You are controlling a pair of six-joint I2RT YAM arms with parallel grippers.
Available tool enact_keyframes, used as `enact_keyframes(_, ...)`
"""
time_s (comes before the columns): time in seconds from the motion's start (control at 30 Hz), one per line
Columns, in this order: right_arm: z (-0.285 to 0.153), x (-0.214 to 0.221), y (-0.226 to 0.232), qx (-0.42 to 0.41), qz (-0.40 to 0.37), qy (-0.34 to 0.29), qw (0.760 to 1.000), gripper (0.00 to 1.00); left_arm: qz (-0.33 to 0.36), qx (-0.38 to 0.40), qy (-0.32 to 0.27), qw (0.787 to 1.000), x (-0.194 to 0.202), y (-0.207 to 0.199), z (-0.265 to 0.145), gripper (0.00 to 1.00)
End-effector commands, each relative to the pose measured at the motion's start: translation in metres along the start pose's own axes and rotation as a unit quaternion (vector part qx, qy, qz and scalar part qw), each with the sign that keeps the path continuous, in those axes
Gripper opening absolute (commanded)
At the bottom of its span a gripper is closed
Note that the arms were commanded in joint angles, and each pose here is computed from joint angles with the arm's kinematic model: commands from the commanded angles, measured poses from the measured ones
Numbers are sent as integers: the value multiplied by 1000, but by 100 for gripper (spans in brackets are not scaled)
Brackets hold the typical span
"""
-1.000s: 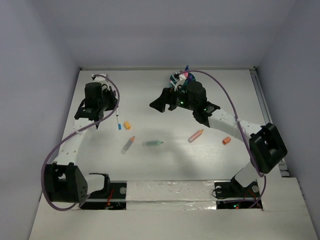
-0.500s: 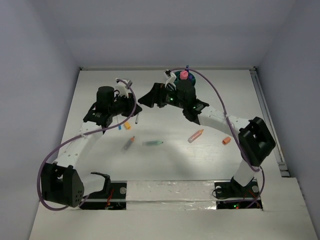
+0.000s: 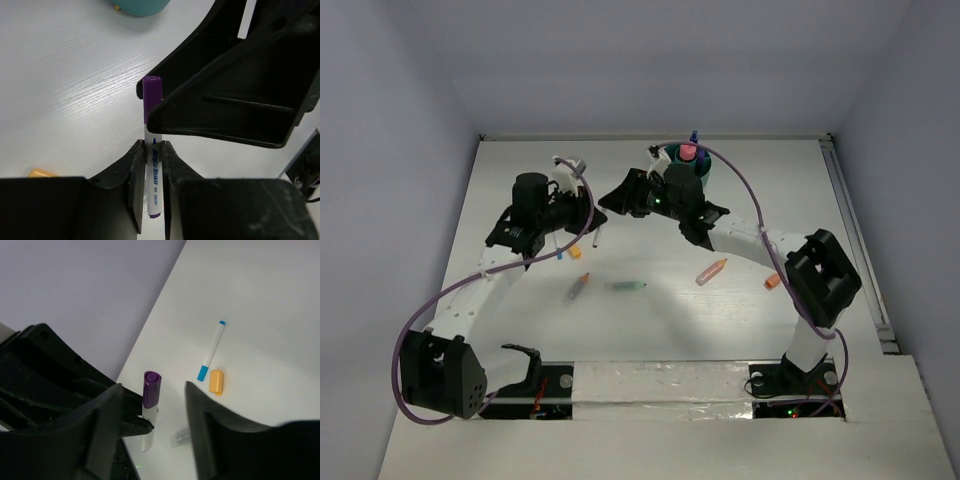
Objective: Sort the stationery into containers
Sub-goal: Place the pen in the storage box.
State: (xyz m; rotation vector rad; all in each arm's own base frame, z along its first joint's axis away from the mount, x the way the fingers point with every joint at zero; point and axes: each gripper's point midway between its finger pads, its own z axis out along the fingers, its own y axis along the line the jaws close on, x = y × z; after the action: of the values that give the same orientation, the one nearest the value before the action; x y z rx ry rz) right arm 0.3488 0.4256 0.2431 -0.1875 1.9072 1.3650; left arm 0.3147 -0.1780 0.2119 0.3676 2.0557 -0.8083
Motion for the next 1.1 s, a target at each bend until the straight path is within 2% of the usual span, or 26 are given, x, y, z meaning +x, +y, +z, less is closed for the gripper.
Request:
enact_keyframes(0.0,5,-20,25,-35,-2,-37,999,54,28,30,-26,999,-12,-17,-7,0)
enact_keyframes(0.17,11,-15,21,-39,9,-31,999,42,32,41,-25,998,-11,-22,-7,0)
enact_keyframes(0.27,14,-12,21,-43,14,-25,999,25,31,37,-24,999,-11,-21,-7,0)
enact_keyframes(0.3,14,-11,19,-43,14,-24,999,15,31,36,-24,999,-11,-20,-6,0)
enact_keyframes(0.37,14,-12,20,-46,15,-27,998,8,30,29,-27,999,-12,-18,-7,12)
enact_keyframes(0.4,14,-12,20,-45,15,-29,998,0,30,27,-28,999,-12,-18,-6,23)
enact_keyframes(0.47,13,-15,18,-40,10,-37,998,0,29,25,-28,999,-12,-17,-7,35)
enact_keyframes(0.5,12,-18,18,-37,7,-43,998,0,29,20,-29,999,-13,-16,-7,44)
enact_keyframes(0.6,11,-31,18,-20,-16,-63,998,0,28,13,-29,999,-13,-14,-8,56)
enact_keyframes(0.8,-2,-80,-12,38,-33,-123,991,0,35,14,-39,999,-18,-17,-13,68)
enact_keyframes(0.93,-25,-123,-48,82,-40,-160,983,0,42,16,-50,998,-23,-21,-19,71)
enact_keyframes(1.07,-56,-166,-73,130,-84,-197,968,0,41,-1,-58,997,-26,-18,-22,73)
